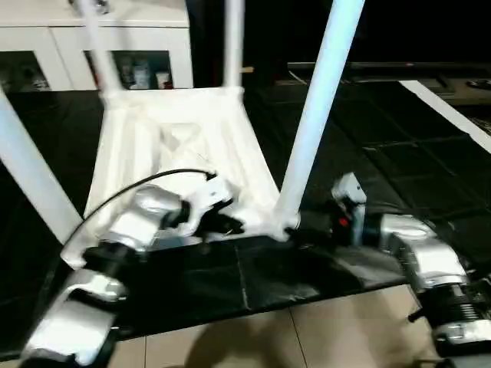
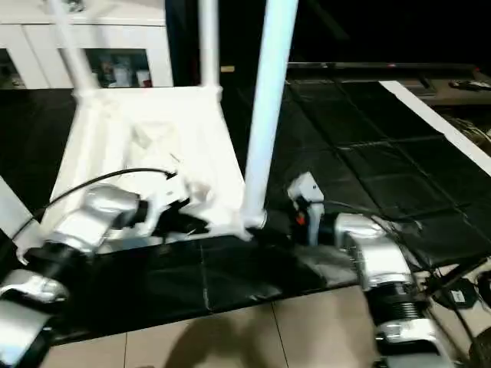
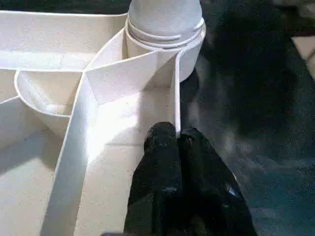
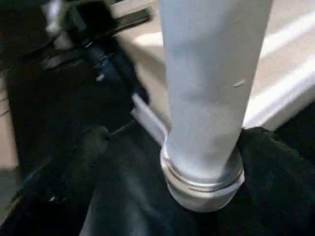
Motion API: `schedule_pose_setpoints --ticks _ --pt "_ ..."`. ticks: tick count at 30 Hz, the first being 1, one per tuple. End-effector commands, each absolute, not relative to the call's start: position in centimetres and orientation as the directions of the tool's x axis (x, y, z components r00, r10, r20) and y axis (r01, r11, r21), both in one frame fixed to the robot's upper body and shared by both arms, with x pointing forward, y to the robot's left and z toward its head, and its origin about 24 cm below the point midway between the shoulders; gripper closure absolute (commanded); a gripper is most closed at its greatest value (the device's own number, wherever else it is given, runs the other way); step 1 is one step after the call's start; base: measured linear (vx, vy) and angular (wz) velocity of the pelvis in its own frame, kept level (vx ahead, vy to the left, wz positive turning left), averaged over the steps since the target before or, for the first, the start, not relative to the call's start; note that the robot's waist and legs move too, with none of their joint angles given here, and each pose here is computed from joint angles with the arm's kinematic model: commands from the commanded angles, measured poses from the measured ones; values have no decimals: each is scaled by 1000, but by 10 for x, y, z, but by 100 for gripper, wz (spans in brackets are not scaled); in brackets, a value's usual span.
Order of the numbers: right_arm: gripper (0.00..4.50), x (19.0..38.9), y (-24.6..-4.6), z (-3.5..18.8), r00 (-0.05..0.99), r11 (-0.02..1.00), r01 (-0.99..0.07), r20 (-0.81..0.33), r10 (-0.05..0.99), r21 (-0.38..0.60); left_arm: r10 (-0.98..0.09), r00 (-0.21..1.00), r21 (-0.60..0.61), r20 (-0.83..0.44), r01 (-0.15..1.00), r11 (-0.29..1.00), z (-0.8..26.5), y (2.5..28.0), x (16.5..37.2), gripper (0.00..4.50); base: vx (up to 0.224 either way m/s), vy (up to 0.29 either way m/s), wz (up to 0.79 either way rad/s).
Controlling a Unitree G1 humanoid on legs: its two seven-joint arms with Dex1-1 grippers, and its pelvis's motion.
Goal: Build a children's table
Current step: Rotate leg to tighten
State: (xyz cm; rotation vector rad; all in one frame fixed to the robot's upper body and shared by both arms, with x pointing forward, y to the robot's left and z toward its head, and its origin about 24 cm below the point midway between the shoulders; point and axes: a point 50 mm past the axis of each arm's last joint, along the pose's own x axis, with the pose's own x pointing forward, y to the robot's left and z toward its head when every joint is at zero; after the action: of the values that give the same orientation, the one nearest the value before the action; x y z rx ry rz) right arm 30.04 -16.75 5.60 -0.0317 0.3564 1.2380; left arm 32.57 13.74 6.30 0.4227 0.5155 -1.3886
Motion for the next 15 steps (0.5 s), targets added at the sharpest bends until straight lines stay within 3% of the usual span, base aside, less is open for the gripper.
schedule_pose_setpoints --ticks 1,9,12,15 --pt "9 302 -165 64 204 254 -956 -288 936 147 -823 -33 -50 -567 999 -5 66 125 317 450 0 0 0" --pt "9 301 -172 77 27 76 -986 -311 950 145 -784 -109 -54 -611 994 -95 67 133 314 450 0 0 0" --pt "9 302 -171 78 0 52 -984 -296 955 168 -774 -130 -62 -619 991 -117 66 133 313 450 0 0 0" --pt "46 304 -169 76 -17 38 -983 -294 956 179 -772 -153 -70 -617 988 -140 67 132 310 450 0 0 0"
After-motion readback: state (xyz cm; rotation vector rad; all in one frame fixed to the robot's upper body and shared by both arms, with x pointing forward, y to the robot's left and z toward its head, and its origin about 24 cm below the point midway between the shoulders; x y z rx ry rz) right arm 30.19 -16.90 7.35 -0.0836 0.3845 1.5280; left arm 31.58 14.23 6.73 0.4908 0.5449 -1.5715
